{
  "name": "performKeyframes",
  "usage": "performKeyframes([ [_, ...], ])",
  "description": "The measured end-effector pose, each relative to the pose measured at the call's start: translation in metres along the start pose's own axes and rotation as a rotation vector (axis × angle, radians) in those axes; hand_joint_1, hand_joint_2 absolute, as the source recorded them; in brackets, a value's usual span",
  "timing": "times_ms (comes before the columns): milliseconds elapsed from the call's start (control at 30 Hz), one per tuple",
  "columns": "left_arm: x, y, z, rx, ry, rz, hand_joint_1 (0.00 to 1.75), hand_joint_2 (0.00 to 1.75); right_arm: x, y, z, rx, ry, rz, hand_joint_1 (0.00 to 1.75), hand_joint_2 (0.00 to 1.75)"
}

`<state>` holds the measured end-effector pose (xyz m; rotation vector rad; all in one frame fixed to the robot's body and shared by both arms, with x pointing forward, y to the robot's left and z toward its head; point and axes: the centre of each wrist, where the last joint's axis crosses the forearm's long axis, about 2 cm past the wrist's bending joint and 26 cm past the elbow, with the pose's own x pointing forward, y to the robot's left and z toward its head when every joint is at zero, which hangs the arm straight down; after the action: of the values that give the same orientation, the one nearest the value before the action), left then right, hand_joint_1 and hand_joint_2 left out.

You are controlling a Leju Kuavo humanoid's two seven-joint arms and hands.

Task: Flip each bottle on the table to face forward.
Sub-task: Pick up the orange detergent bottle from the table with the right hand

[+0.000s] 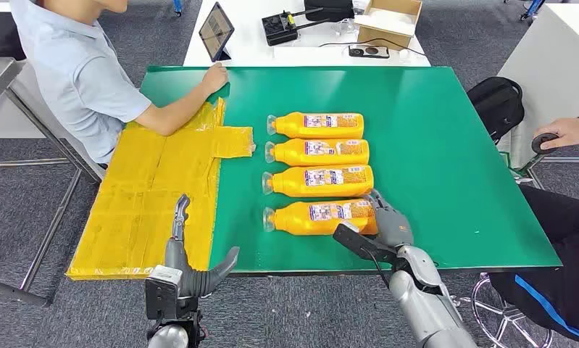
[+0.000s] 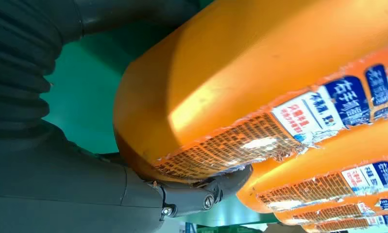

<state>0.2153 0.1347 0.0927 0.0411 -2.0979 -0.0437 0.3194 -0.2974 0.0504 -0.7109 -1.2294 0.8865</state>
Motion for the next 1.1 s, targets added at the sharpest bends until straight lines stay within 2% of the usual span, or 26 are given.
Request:
performKeyframes([
  [700,-0.002,0.004,-0.001,0.020,-0.003,-0.002,0.00,1.75,-0.006,0.004,-0.006,0.044,-0.035,-0.069,1.75,1.75],
  [900,-0.001,0.005,-0.004,0.078,-0.006,0.038,0.00,1.75,-0.015,0.020,0.008,0.120,-0.186,-0.316,1.75,1.75],
  [1100,0.001,0.005,-0.009,0.100,-0.018,0.053,0.00,1.75,-0.015,0.028,0.017,0.114,-0.205,-0.368,1.75,1.75],
])
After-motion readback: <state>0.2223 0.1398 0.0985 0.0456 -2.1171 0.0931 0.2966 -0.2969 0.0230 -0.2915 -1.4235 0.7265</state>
